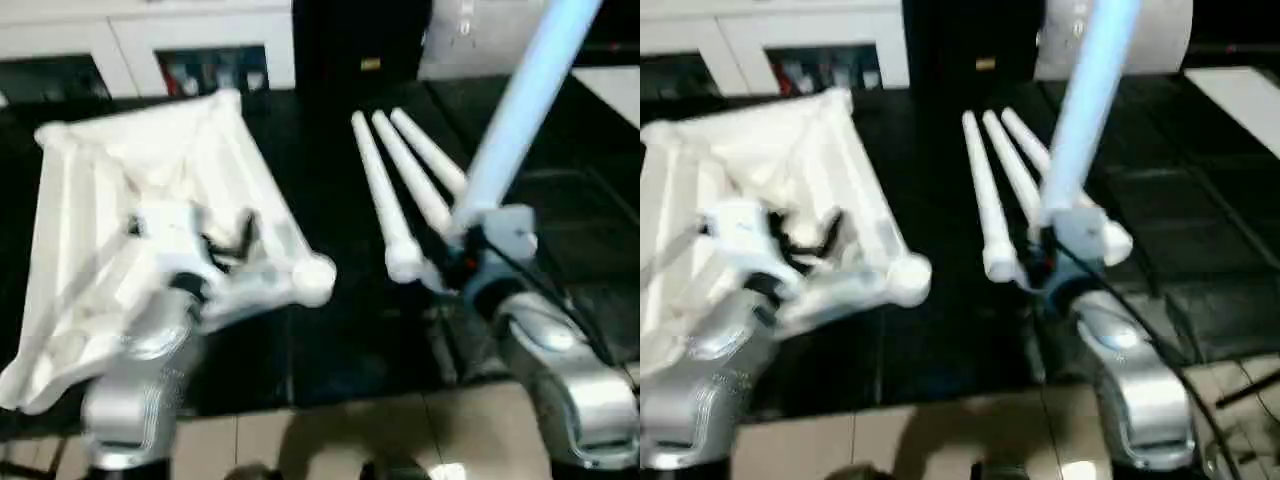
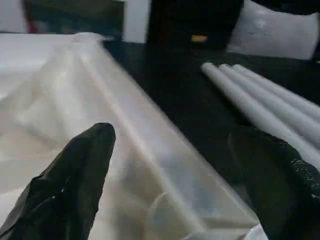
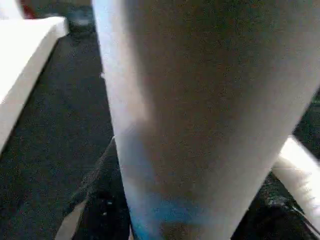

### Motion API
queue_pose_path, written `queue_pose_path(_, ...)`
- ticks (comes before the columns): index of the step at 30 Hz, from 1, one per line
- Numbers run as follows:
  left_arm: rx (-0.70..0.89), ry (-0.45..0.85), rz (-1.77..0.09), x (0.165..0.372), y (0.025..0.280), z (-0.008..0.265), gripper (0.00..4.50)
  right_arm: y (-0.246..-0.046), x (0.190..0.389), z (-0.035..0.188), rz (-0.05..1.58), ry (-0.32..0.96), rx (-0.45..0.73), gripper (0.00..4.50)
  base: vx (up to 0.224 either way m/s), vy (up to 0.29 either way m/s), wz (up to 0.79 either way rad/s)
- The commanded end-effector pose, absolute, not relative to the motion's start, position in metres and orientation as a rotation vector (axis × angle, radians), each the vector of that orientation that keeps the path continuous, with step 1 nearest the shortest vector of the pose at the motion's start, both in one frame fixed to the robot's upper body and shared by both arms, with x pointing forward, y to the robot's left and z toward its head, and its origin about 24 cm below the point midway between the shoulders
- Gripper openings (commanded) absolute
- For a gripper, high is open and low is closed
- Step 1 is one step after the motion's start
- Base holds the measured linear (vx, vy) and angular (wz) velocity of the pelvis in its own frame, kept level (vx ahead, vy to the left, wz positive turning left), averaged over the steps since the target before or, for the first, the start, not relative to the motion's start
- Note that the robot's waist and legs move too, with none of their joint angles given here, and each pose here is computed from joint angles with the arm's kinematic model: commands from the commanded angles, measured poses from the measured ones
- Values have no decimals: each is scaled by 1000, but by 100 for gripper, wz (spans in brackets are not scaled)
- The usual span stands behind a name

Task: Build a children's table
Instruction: Move to table

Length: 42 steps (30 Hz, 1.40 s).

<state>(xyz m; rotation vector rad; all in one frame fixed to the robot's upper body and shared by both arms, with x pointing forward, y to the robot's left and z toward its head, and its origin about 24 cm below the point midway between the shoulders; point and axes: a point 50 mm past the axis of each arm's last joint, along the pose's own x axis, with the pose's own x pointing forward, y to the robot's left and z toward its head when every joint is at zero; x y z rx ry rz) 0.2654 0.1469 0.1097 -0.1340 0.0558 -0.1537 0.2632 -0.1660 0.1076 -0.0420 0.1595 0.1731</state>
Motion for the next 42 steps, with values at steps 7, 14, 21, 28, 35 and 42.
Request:
queue_pose_path(7, -104, 45, -124, 265, 156, 112, 403, -154, 262, 120, 247, 78, -21, 191, 140, 54, -1)
queue_pose_path(14, -101, 25, -141, 264, 154, 114, 403, -156, 263, 119, 239, 84, -24, 191, 85, -50, 3)
queue_pose_path(21, -87, 38, -147, 262, 157, 111, 403, -156, 263, 117, 234, 81, -19, 191, 18, -20, -4)
queue_pose_path(28, -29, 45, -211, 262, 154, 109, 403, -157, 262, 113, 219, 87, -5, 191, -54, 7, 8)
queue_pose_path(35, 29, 67, -356, 258, 149, 109, 403, -151, 269, 117, 316, 66, 32, 191, 0, 0, 0)
queue_pose_path(42, 26, 48, -374, 254, 153, 112, 403, -158, 272, 122, 312, 32, 40, 191, 0, 0, 0)
